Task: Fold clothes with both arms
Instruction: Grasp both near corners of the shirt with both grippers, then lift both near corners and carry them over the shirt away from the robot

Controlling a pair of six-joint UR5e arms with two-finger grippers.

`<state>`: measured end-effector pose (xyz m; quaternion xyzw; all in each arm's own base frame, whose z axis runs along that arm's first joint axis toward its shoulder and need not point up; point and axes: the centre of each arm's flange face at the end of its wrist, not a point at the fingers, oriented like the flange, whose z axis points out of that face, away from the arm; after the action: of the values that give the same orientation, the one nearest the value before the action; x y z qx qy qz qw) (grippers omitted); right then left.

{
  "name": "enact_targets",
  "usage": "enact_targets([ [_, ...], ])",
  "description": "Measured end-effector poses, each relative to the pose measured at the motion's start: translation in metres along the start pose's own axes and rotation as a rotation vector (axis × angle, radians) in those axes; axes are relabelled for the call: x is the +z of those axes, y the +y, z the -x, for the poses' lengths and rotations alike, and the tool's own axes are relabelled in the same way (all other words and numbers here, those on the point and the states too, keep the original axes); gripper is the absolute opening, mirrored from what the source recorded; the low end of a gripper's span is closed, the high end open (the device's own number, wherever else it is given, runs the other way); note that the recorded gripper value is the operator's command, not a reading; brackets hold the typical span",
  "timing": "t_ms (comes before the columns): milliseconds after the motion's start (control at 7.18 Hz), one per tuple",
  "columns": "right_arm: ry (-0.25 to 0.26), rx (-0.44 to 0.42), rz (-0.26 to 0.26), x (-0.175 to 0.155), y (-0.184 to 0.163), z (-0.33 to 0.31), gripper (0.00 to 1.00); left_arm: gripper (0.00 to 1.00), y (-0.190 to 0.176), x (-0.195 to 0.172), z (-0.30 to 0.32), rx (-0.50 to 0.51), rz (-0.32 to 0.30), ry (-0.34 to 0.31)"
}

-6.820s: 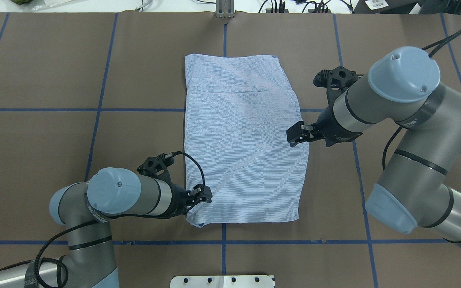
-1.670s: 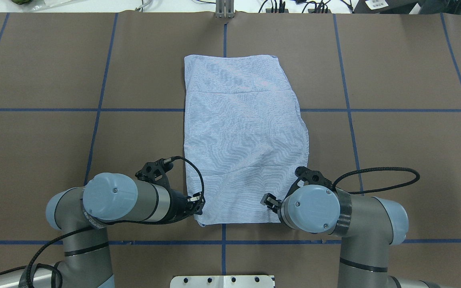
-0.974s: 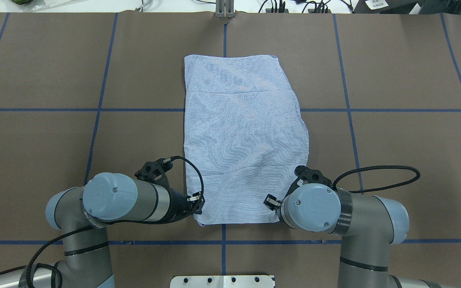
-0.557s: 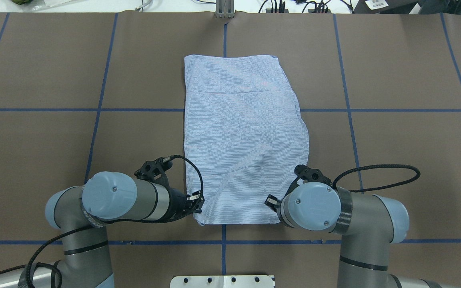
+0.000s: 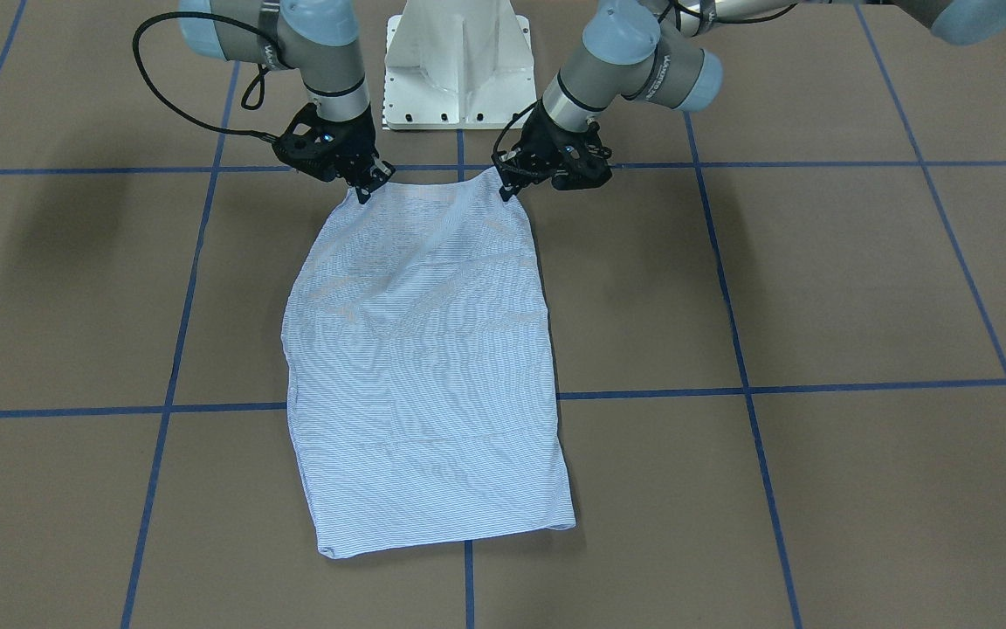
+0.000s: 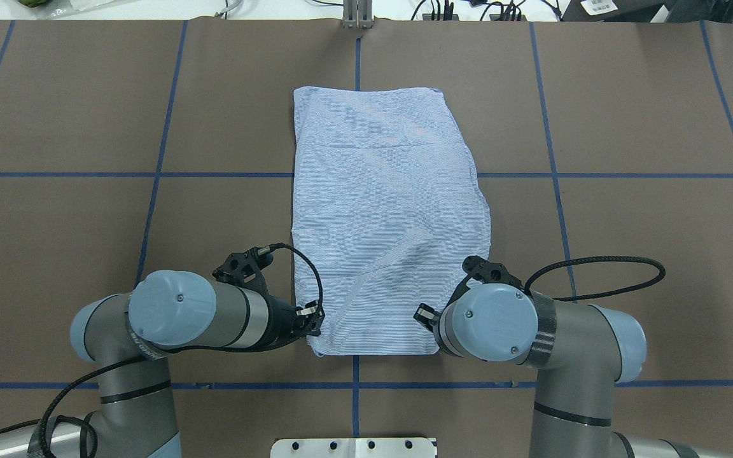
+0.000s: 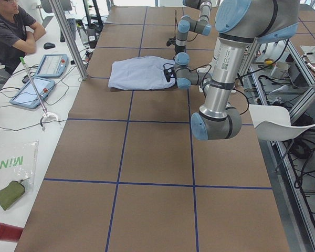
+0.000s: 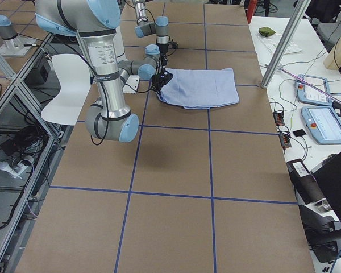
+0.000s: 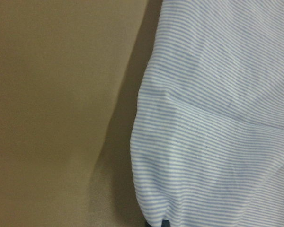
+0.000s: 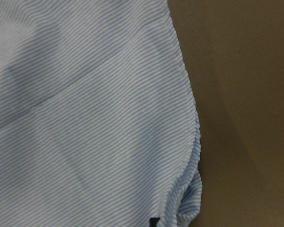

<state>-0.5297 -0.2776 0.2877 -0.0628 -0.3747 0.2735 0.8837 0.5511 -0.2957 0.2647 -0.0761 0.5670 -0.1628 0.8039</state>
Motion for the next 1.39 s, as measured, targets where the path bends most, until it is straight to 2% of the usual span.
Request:
enact_targets([
  [139,-0.013,0.001,0.013,-0.009,-0.002,0.001,0.00,0.00,0.001,-0.003,-0.002,0.002,0.001,0.007],
  [557,-0.050,-0.012,0.103,-0.047,0.002,-0.005,0.00,0.00,0.010,-0.036,-0.019,0.006,0.004,0.021],
  [974,-0.079,-0.016,0.232,-0.092,0.004,-0.009,0.00,0.00,0.038,-0.096,-0.041,0.012,0.016,0.015],
  [1392,-0.103,-0.028,0.367,-0.139,0.004,-0.023,0.00,0.00,0.080,-0.150,-0.049,0.030,0.065,0.008],
])
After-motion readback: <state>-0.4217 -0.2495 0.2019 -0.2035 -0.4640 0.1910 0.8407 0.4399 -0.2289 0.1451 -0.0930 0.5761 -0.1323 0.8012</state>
